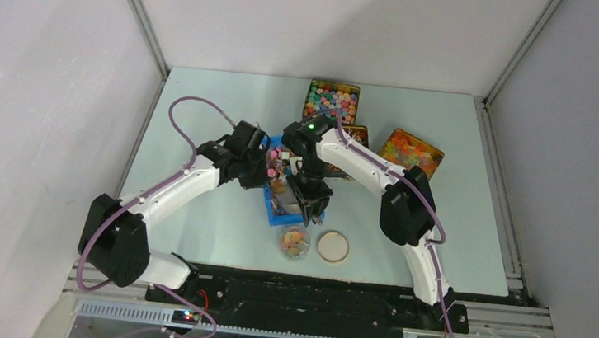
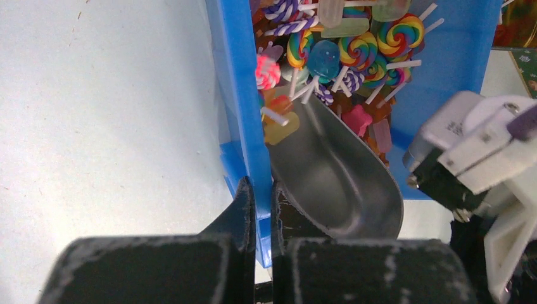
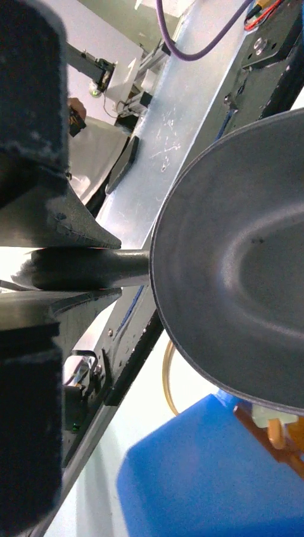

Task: Pack the candies
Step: Scoop the fake candies from the storage box.

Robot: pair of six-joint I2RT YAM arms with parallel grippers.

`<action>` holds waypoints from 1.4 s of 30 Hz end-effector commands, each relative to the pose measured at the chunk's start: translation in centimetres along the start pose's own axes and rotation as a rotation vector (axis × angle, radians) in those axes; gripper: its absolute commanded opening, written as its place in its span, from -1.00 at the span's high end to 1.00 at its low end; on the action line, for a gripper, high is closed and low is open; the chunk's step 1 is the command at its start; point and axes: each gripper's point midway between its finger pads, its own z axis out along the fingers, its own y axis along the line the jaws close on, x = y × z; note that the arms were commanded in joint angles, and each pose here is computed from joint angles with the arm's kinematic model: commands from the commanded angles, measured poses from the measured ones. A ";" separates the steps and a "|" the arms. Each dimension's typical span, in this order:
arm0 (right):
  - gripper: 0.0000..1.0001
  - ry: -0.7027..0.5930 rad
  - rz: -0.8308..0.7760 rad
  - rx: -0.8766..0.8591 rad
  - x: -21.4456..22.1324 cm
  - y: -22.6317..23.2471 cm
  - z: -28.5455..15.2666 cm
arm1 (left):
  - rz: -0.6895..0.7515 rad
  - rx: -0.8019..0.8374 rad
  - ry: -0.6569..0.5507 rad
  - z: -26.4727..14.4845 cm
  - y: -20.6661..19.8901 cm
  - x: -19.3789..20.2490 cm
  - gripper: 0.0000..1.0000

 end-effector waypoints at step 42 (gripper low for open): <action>1.00 -0.194 -0.091 0.103 0.5 -2.8 0.6 | -0.049 0.226 -0.162 -6.1 -3.9 -2.5 -0.09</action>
